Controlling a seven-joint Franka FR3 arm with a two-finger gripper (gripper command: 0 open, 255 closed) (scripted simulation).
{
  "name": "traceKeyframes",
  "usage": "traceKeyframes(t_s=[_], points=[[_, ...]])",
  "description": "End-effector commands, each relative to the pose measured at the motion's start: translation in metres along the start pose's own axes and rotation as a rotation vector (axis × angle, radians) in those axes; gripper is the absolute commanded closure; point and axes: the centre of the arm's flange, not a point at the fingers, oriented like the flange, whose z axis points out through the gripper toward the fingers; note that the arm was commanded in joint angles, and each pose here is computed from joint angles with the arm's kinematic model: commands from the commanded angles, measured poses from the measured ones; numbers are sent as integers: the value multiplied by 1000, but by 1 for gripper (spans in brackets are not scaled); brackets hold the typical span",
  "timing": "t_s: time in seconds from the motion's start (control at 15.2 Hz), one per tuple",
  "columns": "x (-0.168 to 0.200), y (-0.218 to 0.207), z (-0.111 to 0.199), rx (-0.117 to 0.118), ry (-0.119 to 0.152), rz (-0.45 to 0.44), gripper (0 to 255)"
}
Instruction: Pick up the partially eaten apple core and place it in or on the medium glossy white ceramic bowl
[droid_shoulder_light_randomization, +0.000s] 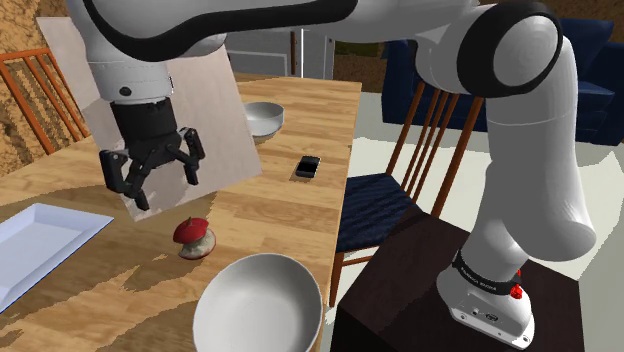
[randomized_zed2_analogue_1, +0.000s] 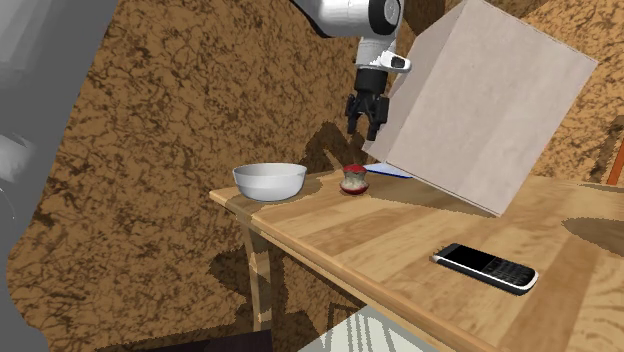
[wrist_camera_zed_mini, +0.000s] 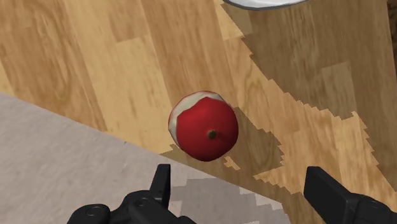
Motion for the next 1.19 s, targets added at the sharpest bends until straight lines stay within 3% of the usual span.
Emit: traceKeyframes(t_s=[0.0, 0.13, 0.26, 0.33, 0.46, 0.53, 0.59, 0.66, 0.99, 1.06, 1.12], points=[[29, 16, 93, -43, -142, 35, 255], [4, 25, 82, -39, -144, 37, 255], [18, 21, 104, -41, -142, 39, 255], [5, 30, 111, -39, -144, 41, 255], [24, 10, 131, -46, -141, 42, 255], [34, 18, 119, -45, -143, 41, 255], [7, 2, 2, 18, 51, 9, 255], [7, 2, 2, 18, 51, 9, 0], [-64, 20, 59, 5, 273, -169, 0], [-72, 23, 68, 4, 304, -194, 0], [-71, 23, 73, 4, 304, -194, 0]])
